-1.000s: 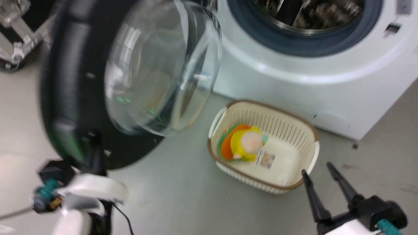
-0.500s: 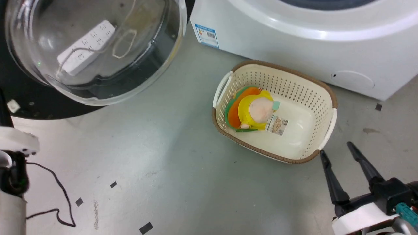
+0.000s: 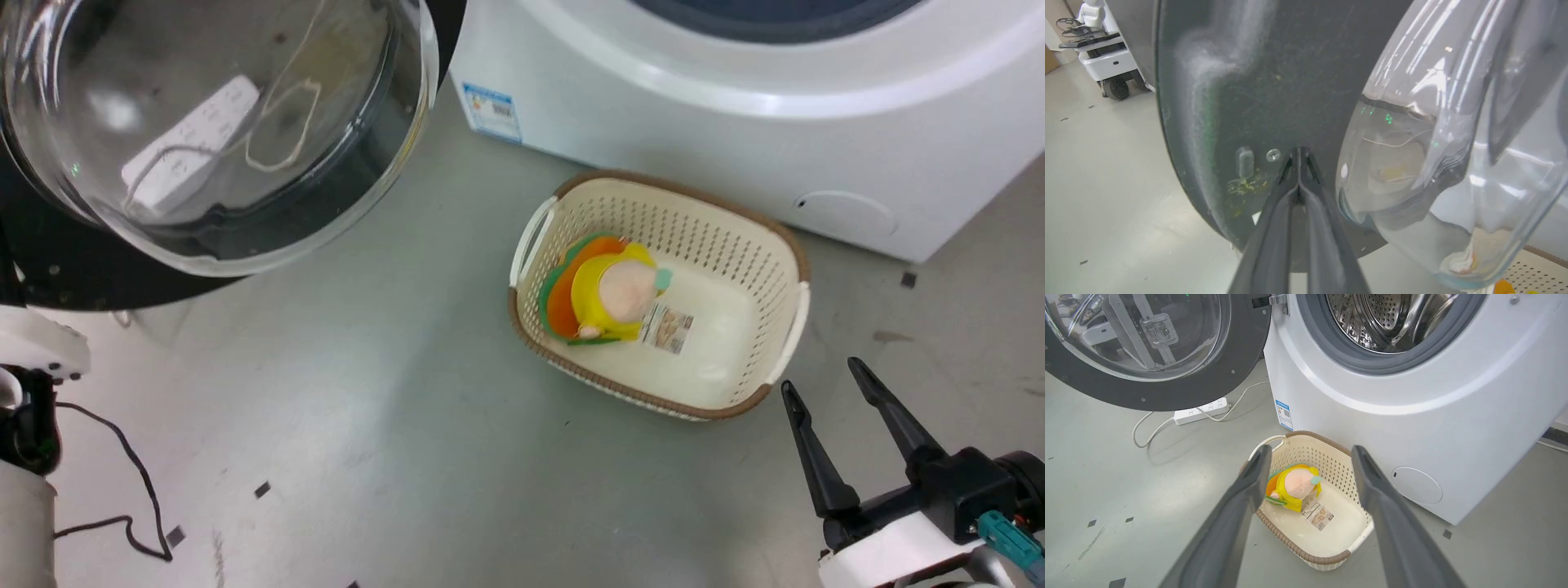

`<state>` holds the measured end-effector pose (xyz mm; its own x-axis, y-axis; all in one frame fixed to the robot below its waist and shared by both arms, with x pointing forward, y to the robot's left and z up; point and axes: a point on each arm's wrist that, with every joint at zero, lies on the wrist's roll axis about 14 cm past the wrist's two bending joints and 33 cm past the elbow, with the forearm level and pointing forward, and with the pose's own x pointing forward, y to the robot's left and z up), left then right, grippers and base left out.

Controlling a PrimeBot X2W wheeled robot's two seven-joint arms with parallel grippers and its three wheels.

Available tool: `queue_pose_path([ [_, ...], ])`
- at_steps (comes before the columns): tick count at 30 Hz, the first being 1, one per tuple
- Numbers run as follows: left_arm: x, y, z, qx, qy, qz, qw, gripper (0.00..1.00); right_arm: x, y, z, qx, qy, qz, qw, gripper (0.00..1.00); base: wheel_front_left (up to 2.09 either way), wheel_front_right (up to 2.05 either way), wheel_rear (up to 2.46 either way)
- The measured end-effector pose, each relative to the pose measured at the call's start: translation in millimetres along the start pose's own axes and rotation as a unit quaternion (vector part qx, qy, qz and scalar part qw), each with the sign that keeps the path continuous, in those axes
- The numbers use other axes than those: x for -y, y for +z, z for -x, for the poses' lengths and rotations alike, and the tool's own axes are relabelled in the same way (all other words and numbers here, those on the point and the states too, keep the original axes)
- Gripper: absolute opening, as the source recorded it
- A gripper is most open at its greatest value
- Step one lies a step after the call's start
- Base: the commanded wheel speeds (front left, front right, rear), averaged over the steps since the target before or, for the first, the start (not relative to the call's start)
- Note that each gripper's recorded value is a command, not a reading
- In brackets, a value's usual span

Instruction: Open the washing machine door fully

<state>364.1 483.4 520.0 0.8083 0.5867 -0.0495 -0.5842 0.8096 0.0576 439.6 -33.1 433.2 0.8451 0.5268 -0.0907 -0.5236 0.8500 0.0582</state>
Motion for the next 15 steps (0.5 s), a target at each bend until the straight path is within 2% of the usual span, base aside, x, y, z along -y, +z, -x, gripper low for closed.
queue_pose_path([
  [4,22,12,12,0.03,-0.044,-0.001,0.999,0.0,5,19,9,0.027,-0.02,0.005,0.999,1.0,0.0,0.0,0.0],
  [7,52,10,31,0.041,-0.089,0.009,0.995,0.0,12,36,19,0.052,-0.041,0.01,0.998,1.0,0.0,0.0,0.0],
  [15,140,16,90,0.077,-0.203,0.062,0.974,0.0,33,82,57,0.116,-0.106,0.027,0.987,1.0,0.0,0.0,0.0],
])
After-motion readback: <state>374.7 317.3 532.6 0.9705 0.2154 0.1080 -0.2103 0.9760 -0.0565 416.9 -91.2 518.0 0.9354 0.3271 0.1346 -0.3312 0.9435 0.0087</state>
